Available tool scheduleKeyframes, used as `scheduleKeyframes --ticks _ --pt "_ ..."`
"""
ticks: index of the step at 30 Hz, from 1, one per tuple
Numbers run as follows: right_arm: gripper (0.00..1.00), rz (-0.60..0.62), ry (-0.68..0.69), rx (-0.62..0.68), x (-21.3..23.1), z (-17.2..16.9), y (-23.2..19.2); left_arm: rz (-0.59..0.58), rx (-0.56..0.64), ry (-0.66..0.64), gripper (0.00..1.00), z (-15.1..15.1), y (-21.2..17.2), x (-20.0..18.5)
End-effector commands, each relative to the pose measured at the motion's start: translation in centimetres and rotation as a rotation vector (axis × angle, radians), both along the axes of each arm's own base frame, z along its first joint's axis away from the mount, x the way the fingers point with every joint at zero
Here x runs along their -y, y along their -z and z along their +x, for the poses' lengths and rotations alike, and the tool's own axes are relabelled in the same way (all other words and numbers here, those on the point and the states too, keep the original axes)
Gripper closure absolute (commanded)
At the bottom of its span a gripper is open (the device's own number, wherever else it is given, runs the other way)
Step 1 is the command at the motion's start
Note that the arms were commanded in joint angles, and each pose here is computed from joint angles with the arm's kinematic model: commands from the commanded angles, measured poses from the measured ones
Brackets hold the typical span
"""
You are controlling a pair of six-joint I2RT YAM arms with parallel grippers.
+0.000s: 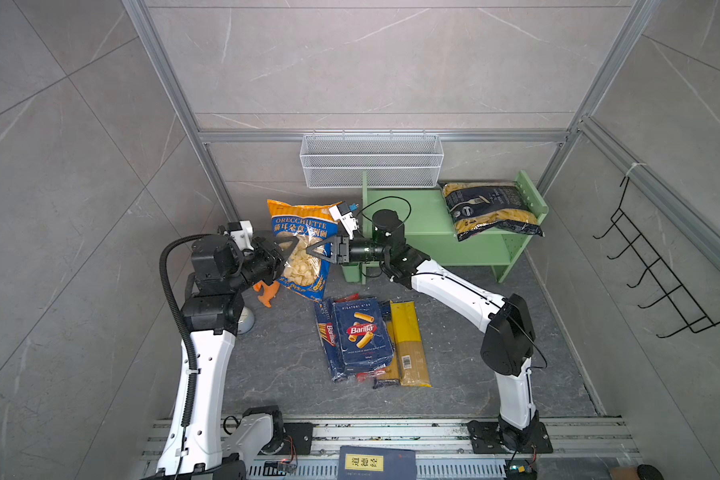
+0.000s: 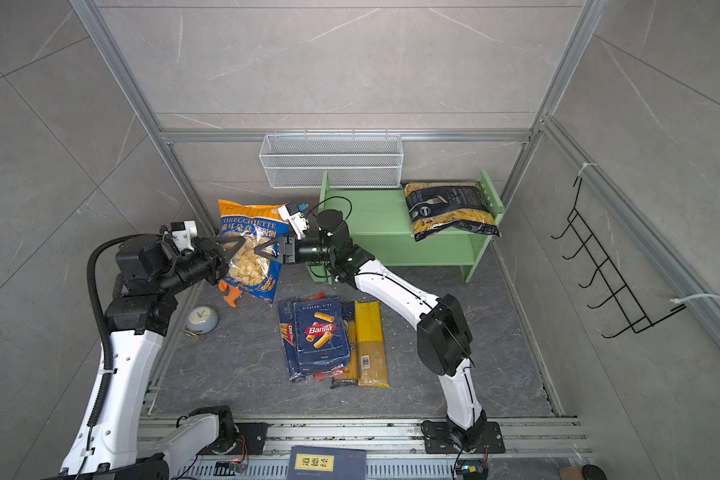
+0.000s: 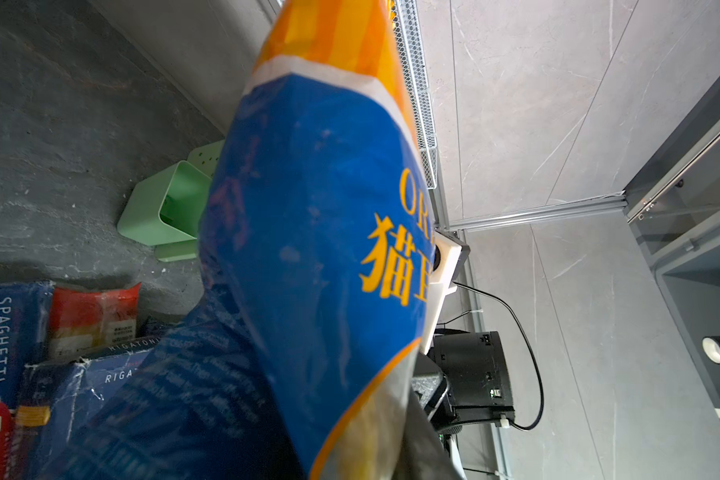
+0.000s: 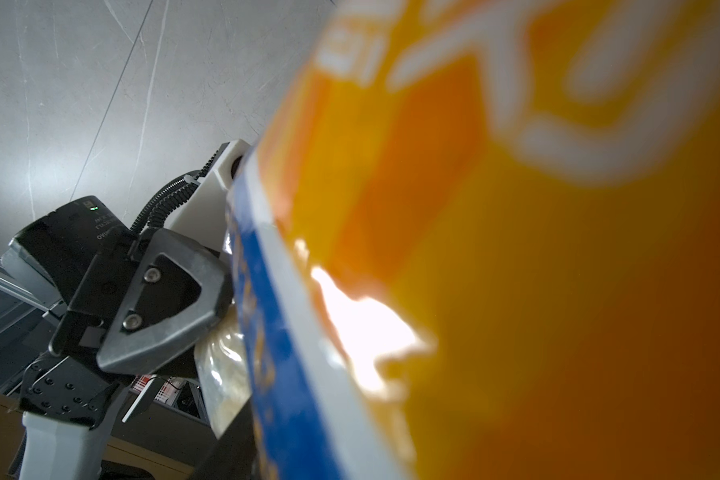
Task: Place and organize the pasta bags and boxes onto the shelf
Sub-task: 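Close the right gripper on the orecchiette bag held by the left gripper, then carry the orecchiette bag with the right gripper toward the shelf while the left gripper releases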
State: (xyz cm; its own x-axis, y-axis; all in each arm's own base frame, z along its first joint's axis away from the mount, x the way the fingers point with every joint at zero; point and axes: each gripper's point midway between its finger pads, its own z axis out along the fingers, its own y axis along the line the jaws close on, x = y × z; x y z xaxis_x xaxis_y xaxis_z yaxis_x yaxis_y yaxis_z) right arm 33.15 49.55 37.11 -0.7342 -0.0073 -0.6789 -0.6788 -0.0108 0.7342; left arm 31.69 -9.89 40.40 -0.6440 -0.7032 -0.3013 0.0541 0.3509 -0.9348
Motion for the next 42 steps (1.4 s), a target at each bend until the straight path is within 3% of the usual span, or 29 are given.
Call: scheduleKeyframes --ticks 1,8,23,28,42 --pt "0.71 0.255 -0.242 0.210 1.3 -8.4 -10.8 -0.018 0.045 0.179 0.62 -1.1 -1.2 3.3" --pt "0.79 0.351 -0.236 0.149 3.9 -7.1 -13.4 -0.022 0.058 0.183 0.58 -0.1 -1.7 3.5" --pt "0.95 0.341 -0.196 0.162 6.4 -6.5 -14.9 -0.002 0.090 0.241 0.55 2.4 -2.4 5.8" --pt "1.00 0.338 -0.151 0.147 7.6 -5.3 -15.1 0.003 0.091 0.234 0.49 3.3 -2.3 5.8" --pt "1.00 0.369 -0.100 0.084 9.5 -2.4 -15.5 0.010 0.095 0.242 0.40 5.1 -2.3 6.0"
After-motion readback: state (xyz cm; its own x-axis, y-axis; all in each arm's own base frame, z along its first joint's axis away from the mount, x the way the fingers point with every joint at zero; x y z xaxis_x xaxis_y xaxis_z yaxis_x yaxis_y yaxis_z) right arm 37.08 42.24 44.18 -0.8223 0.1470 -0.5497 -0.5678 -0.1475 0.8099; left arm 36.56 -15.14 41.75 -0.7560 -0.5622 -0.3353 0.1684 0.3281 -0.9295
